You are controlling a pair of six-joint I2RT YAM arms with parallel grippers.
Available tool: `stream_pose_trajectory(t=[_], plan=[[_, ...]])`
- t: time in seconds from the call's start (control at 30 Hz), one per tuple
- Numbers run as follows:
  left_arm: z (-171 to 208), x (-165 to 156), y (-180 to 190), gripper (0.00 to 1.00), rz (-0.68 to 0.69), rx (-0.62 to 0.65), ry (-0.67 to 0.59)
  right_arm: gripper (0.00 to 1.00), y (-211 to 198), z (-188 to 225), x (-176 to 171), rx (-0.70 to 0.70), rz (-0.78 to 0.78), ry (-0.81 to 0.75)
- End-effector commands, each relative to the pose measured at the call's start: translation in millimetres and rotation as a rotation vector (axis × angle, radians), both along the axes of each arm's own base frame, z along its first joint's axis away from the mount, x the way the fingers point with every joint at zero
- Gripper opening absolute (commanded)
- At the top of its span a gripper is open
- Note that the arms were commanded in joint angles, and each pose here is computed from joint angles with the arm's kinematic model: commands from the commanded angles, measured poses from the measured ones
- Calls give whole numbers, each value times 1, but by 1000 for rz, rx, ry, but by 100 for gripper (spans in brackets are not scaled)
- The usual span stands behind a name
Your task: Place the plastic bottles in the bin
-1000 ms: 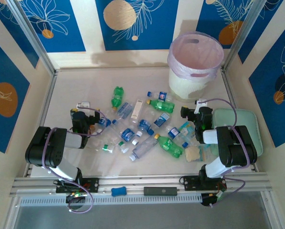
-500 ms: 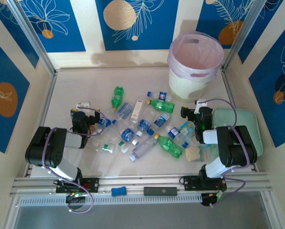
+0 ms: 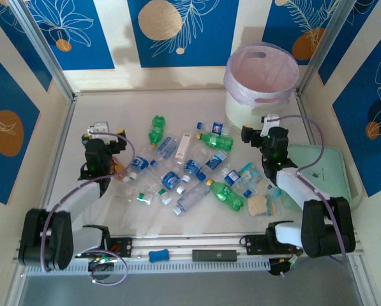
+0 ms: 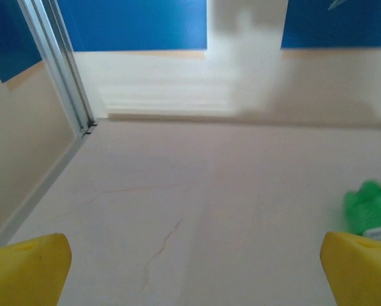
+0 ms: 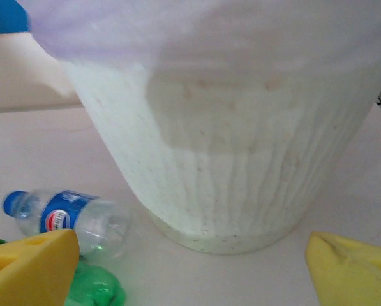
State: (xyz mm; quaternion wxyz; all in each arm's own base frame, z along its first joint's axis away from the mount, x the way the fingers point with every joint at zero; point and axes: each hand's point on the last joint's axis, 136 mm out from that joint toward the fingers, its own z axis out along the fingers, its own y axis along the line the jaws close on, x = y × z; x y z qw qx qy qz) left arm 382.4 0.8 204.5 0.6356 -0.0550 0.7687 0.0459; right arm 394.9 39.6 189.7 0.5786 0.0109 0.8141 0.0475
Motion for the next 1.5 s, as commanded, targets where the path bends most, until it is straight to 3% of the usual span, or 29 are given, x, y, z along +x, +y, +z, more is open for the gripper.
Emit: stream_pose_trajectory(t=[0.0,0.17,0.37,0.47,0.67,0.83,1.07,1.47], plan=[[11,-5,-23,100,-87,-185,59,92,28,-2,-22,43,78,156],[12,-12,-79,100,-292,-397,123,92,77,-3,-69,85,223,385],[6,-20,-148,100,-434,-419,181,81,107,-11,-136,119,351,692],[7,-17,-166,100,-452,-396,195,78,121,-16,-170,112,422,792],[1,-2,-175,100,-433,-484,191,77,131,-31,-216,38,440,922],[-8,0,-177,100,-424,-505,218,79,124,-59,-226,-70,331,986],[-14,-7,-167,100,-385,-489,234,80,124,-93,-224,-241,296,998],[-17,-14,-157,100,-352,-480,222,80,133,-129,-218,-336,290,1021]])
